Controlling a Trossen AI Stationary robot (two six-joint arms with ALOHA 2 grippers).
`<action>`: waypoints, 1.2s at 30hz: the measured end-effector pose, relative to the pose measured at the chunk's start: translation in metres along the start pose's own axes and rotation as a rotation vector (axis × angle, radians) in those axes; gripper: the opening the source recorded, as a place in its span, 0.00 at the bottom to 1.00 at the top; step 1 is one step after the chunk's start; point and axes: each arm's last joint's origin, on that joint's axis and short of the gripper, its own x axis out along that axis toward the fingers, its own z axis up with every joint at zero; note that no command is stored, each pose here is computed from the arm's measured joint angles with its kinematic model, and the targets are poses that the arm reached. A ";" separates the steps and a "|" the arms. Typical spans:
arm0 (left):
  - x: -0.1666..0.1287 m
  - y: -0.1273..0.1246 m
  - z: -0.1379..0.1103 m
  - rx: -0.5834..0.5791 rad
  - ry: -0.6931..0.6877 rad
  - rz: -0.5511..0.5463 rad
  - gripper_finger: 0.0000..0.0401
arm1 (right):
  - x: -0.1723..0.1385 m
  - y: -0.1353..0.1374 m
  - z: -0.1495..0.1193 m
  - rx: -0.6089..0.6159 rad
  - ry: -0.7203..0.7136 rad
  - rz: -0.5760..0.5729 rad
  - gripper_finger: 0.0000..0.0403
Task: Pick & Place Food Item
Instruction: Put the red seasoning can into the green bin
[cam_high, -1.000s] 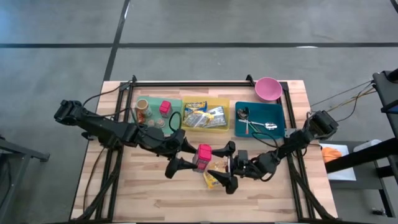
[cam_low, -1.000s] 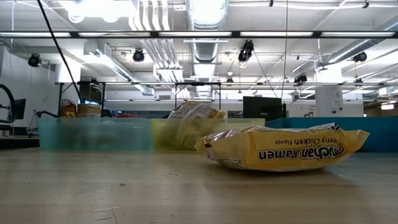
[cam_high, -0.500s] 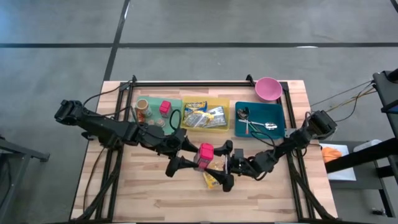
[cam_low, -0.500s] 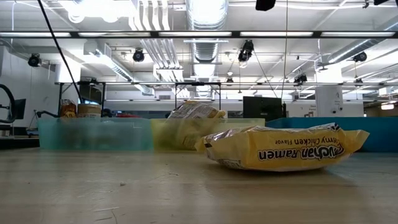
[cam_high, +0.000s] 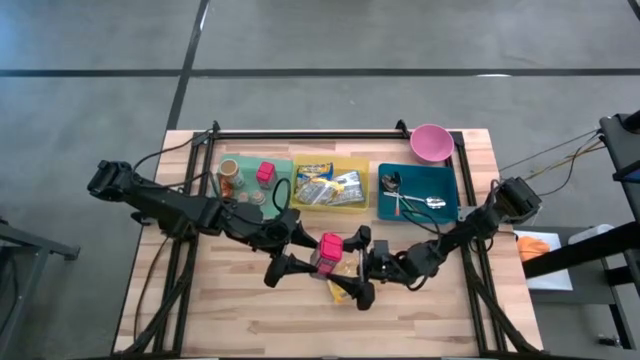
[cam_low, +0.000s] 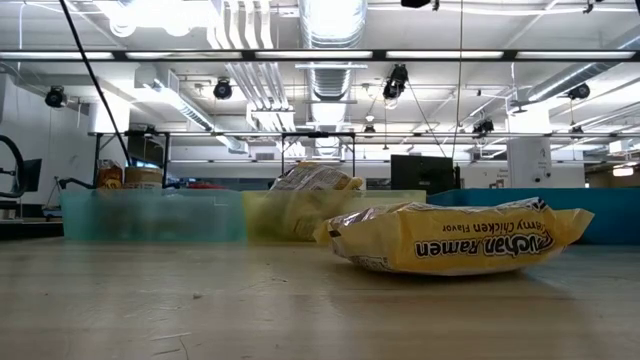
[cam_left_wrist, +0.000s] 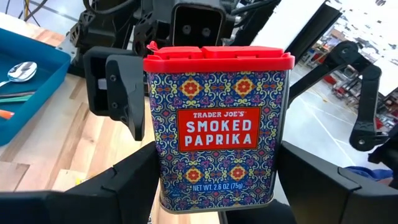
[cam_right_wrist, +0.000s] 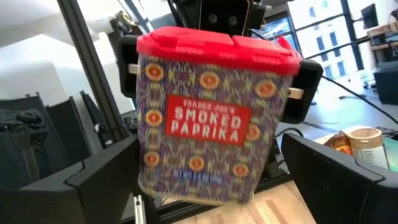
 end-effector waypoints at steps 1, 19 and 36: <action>0.000 0.000 0.000 0.000 0.003 0.001 0.73 | 0.001 0.001 0.000 -0.005 0.006 -0.001 0.94; 0.000 0.000 -0.001 0.001 0.007 0.005 0.73 | 0.013 0.008 0.004 -0.051 0.070 -0.023 0.82; 0.000 0.003 -0.007 -0.144 0.067 0.030 0.88 | 0.015 0.007 -0.007 -0.209 0.225 -0.048 0.71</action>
